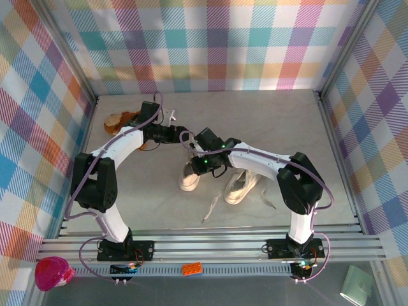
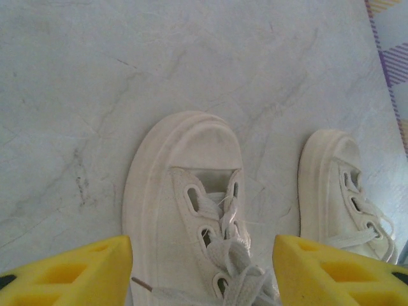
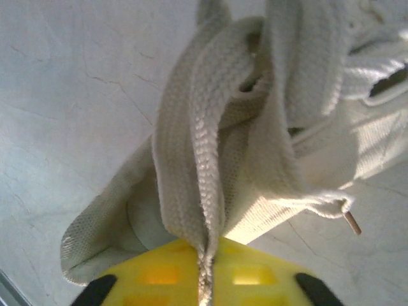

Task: Tie the shoes

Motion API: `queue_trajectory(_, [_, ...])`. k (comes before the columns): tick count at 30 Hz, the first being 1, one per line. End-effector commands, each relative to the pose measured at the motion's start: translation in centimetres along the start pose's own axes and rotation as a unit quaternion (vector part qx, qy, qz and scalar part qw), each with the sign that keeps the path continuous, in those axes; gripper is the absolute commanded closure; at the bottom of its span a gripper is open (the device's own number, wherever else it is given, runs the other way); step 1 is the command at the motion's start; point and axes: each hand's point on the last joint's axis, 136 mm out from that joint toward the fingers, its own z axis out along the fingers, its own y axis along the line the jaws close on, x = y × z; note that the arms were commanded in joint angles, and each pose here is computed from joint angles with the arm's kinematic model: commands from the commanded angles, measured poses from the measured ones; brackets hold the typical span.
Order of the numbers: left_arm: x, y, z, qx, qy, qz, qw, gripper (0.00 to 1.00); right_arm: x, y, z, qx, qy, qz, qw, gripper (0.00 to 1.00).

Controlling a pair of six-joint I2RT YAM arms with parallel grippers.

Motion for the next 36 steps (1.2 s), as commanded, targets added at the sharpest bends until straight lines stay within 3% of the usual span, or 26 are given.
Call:
queue_trajectory(1, [-1.0, -0.2, 0.2, 0.028, -0.009, -0.017, 0.999, 0.40, 0.7, -0.3, -0.8, 0.005, -0.003, -0.007, 1.000, 0.92])
queue_trajectory(14, [0.8, -0.4, 2.5, 0.085, 0.029, -0.048, 0.995, 0.49, 1.4, -0.5, -0.4, 0.001, 0.008, -0.003, 1.000, 0.97])
queue_trajectory(25, [2.4, -0.6, 3.2, 0.104, 0.064, -0.060, 0.991, 0.51, 1.4, -0.4, -0.3, -0.002, 0.010, -0.002, 1.000, 0.97])
queue_trajectory(33, [3.0, -1.1, 3.6, 0.116, 0.079, -0.064, 0.988, 0.60, 1.5, -0.5, -0.5, 0.001, 0.010, -0.003, 1.000, 0.98])
queue_trajectory(36, [3.2, -1.4, 3.5, 0.122, 0.083, -0.065, 0.987, 0.70, 1.5, -0.5, -0.5, 0.002, 0.011, -0.004, 1.000, 0.98])
